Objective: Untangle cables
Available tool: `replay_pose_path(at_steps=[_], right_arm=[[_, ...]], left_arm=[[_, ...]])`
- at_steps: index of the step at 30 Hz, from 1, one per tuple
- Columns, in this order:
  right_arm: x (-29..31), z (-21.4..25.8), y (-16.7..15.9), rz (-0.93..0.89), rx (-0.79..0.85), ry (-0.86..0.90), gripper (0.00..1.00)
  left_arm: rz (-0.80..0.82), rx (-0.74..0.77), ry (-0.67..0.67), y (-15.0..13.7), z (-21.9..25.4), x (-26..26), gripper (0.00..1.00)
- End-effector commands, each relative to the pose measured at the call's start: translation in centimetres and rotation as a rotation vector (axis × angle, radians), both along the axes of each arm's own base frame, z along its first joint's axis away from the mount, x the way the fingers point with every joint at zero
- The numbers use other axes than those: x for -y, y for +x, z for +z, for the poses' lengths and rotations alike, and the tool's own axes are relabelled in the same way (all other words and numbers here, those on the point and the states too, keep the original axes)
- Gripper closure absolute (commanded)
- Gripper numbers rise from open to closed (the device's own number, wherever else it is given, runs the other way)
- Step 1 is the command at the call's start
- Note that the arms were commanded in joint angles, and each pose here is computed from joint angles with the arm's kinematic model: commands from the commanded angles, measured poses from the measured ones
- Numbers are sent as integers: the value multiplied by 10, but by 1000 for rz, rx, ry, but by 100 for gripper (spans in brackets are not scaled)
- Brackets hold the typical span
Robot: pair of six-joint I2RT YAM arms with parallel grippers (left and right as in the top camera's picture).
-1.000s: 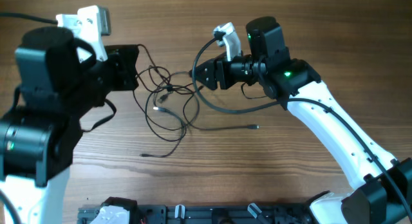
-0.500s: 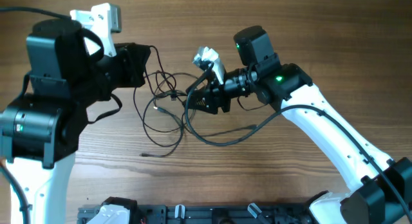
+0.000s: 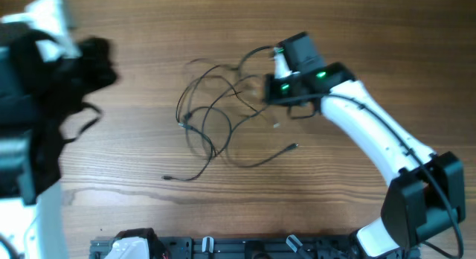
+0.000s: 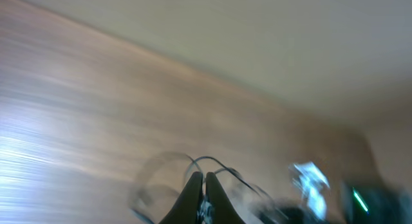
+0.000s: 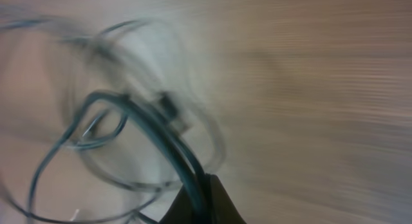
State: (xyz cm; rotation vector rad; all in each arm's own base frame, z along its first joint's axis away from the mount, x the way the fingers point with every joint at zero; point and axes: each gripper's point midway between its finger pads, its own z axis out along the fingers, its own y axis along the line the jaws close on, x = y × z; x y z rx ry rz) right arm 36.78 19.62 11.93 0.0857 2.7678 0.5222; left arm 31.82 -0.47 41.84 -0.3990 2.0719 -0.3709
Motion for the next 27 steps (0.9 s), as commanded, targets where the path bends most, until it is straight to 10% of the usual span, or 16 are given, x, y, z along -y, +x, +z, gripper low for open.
replay_pose_path(at_steps=[1,5,13,18,27], right_arm=[[106,-18,26,-377,14,-283,96],[97,-30,26,-131,-46,-137,96],[-47,127,-40,689,322,596,96],[-47,232,-61,640,509,718,96],[-32,249,-67,478,508,672,96]], left_arm=[[278,108,36,-30,37,-71,96],[295,100,5,-32,34,-82,96],[-216,-145,-91,-5,-30,8,93],[-648,-252,-111,-6,-66,86,54],[-907,-407,-100,-3,-114,164,45]])
